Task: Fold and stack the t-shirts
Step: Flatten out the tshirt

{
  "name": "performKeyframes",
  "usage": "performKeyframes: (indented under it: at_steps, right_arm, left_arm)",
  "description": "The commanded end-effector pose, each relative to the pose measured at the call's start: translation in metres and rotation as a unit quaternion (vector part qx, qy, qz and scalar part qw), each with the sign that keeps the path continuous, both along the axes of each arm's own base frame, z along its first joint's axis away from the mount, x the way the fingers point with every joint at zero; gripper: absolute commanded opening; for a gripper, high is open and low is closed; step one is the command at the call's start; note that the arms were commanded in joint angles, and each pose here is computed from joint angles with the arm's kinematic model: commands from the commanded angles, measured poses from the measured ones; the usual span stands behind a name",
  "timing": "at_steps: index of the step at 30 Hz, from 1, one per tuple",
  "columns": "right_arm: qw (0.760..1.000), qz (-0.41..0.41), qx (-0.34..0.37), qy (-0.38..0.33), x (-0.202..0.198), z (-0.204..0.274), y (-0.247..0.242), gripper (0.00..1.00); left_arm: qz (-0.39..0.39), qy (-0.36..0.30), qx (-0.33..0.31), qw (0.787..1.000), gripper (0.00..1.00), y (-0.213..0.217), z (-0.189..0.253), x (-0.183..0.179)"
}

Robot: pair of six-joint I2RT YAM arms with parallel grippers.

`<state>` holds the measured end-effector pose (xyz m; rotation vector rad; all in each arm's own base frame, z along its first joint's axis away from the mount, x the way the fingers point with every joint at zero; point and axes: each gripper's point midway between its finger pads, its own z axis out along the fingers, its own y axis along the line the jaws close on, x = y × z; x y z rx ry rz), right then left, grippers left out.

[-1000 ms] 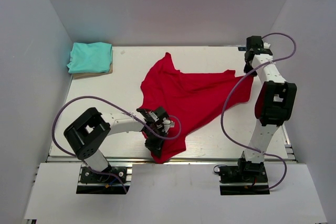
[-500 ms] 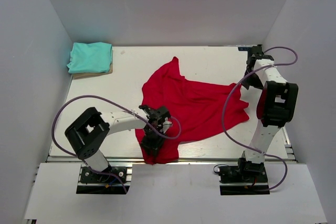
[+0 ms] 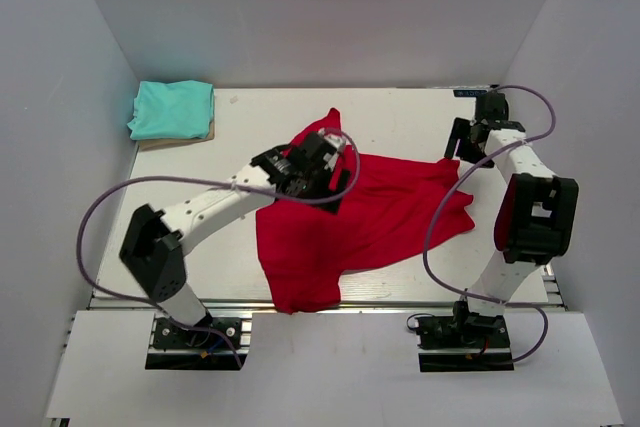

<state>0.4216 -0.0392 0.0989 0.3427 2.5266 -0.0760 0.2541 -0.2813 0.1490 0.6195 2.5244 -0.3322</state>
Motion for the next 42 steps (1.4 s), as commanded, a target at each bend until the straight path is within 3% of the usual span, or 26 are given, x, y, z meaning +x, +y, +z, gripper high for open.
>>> performKeyframes:
  at_steps: [1, 2, 7, 12, 15, 19, 20, 21, 22, 23, 24, 25, 27, 28, 31, 36, 38, 40, 41, 42]
  right_arm:
    - [0.994, 0.093, 0.041, -0.045, 0.025, -0.002, 0.031, 0.77]
    - [0.993, 0.098, 0.040, -0.044, 0.028, -0.007, 0.032, 0.77]
    - [0.990, 0.133, 0.030, -0.036, 0.036, -0.025, 0.038, 0.75]
    - [0.990, 0.133, 0.014, -0.046, 0.052, -0.035, 0.036, 0.72]
    - [0.992, 0.122, 0.000, -0.028, 0.056, -0.050, 0.029, 0.69]
    - [0.992, 0.125, 0.005, -0.013, 0.060, -0.061, 0.031, 0.62]
    - [0.993, 0.121, 0.003, -0.010, 0.064, -0.063, 0.030, 0.56]
    - [0.993, 0.121, 0.004, -0.010, 0.064, -0.064, 0.030, 0.44]
    - [0.993, 0.119, 0.005, -0.012, 0.065, -0.063, 0.030, 0.14]
    - [0.993, 0.117, 0.009, -0.021, 0.067, -0.056, 0.032, 0.01]
    - [0.993, 0.115, 0.011, -0.025, 0.067, -0.052, 0.034, 0.00]
    - [0.992, 0.114, 0.010, -0.046, 0.072, -0.039, 0.035, 0.00]
    - [0.991, 0.108, 0.011, -0.078, 0.074, -0.011, 0.036, 0.00]
    - [0.991, 0.104, 0.012, -0.086, 0.075, -0.005, 0.035, 0.00]
    - [0.992, 0.065, 0.005, -0.107, 0.072, 0.027, 0.026, 0.00]
    - [0.993, -0.021, -0.013, -0.111, 0.049, 0.057, 0.007, 0.00]
    - [0.992, -0.022, -0.002, -0.124, 0.045, 0.070, 0.010, 0.00]
    - [0.992, -0.039, 0.006, -0.119, 0.040, 0.076, 0.009, 0.00]
    - [0.992, -0.045, 0.007, -0.121, 0.037, 0.084, 0.009, 0.00]
    - [0.993, -0.050, 0.005, -0.104, 0.029, 0.081, 0.008, 0.00]
  left_arm:
    - [0.081, -0.068, 0.006, 0.994, 1.00, 0.003, -0.009, 0.082]
    - [0.089, -0.086, -0.009, 0.992, 1.00, -0.006, -0.002, 0.105]
    - [0.146, -0.055, 0.041, 0.987, 1.00, 0.005, -0.044, 0.182]
    - [0.185, -0.082, 0.012, 0.979, 1.00, 0.011, -0.052, 0.249]
    - [0.188, -0.101, 0.006, 0.977, 1.00, 0.016, -0.063, 0.272]
    - [0.180, -0.091, 0.033, 0.979, 1.00, 0.018, -0.097, 0.276]
    - [0.179, -0.084, 0.039, 0.979, 1.00, 0.019, -0.105, 0.275]
    - [0.175, -0.071, 0.044, 0.981, 1.00, 0.018, -0.120, 0.272]
    - [0.174, -0.063, 0.051, 0.981, 0.98, 0.020, -0.127, 0.269]
    - [0.174, -0.059, 0.054, 0.981, 0.92, 0.020, -0.133, 0.268]
    - [0.174, -0.059, 0.054, 0.981, 0.83, 0.020, -0.133, 0.268]
    - [0.174, -0.054, 0.058, 0.982, 0.55, 0.021, -0.140, 0.267]
    - [0.174, -0.054, 0.058, 0.982, 0.31, 0.021, -0.140, 0.267]
    - [0.177, -0.064, 0.055, 0.981, 0.02, 0.020, -0.137, 0.272]
    - [0.187, -0.080, 0.060, 0.977, 0.00, 0.026, -0.133, 0.273]
    - [0.262, -0.150, 0.070, 0.951, 0.00, 0.059, -0.089, 0.271]
    - [0.281, -0.200, 0.040, 0.938, 0.00, 0.064, -0.042, 0.275]
    - [0.295, -0.218, 0.043, 0.929, 0.00, 0.078, -0.034, 0.264]
    - [0.306, -0.255, 0.008, 0.917, 0.00, 0.079, 0.006, 0.264]
    - [0.309, -0.255, 0.012, 0.916, 0.00, 0.087, 0.003, 0.254]
